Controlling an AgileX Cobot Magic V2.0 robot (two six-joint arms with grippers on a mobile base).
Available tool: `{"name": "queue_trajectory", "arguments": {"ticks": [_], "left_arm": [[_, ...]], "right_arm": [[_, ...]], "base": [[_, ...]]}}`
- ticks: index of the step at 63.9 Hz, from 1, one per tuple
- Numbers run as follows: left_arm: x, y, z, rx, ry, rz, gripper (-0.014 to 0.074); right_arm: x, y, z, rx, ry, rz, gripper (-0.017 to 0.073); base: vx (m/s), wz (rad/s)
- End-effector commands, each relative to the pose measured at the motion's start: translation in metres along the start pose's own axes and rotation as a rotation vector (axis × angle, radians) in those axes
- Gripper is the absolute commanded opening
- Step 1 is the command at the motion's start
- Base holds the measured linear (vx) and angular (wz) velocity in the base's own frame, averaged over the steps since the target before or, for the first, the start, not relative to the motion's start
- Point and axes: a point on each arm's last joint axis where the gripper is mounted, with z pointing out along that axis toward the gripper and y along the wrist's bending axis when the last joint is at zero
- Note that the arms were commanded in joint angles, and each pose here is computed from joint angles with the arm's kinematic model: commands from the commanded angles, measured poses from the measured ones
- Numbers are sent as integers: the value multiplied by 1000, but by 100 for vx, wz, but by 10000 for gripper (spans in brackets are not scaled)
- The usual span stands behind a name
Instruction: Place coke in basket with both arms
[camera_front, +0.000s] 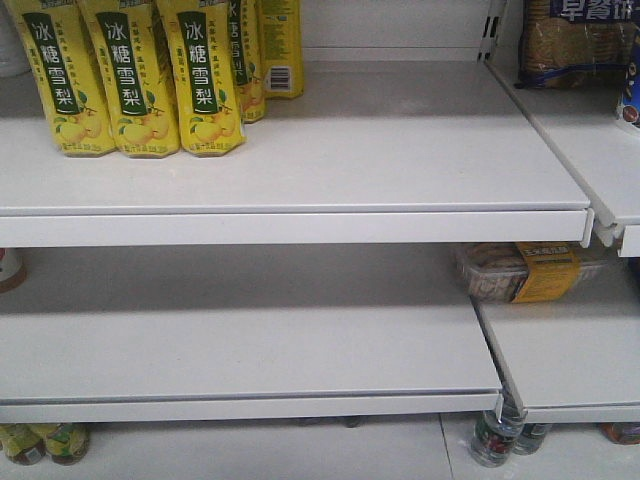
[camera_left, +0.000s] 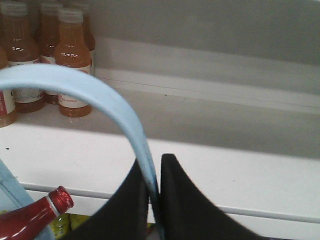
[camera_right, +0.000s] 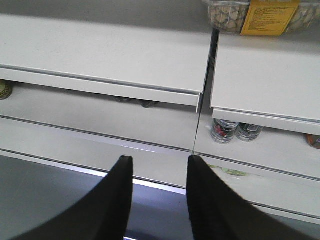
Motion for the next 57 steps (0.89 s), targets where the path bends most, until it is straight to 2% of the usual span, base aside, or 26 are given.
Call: {"name": "queue_trajectory", "arguments": {"ticks": [1, 11, 31, 57], "left_arm": [[-20, -3, -5, 14, -163, 108, -6], [-20, -3, -5, 7, -157, 136, -6], [-19, -6, -5, 65, -153, 140, -6], [-21, -6, -6, 65, -158, 139, -6]], "right_arm": [[-10, 0, -5, 4, -67, 0, 255], [-10, 0, -5, 4, -67, 0, 255], [-10, 0, -5, 3, -68, 0, 255], [-10, 0, -5, 3, -68, 0, 255]], "base": [[0, 0], [0, 0], [0, 0], [0, 0]]}}
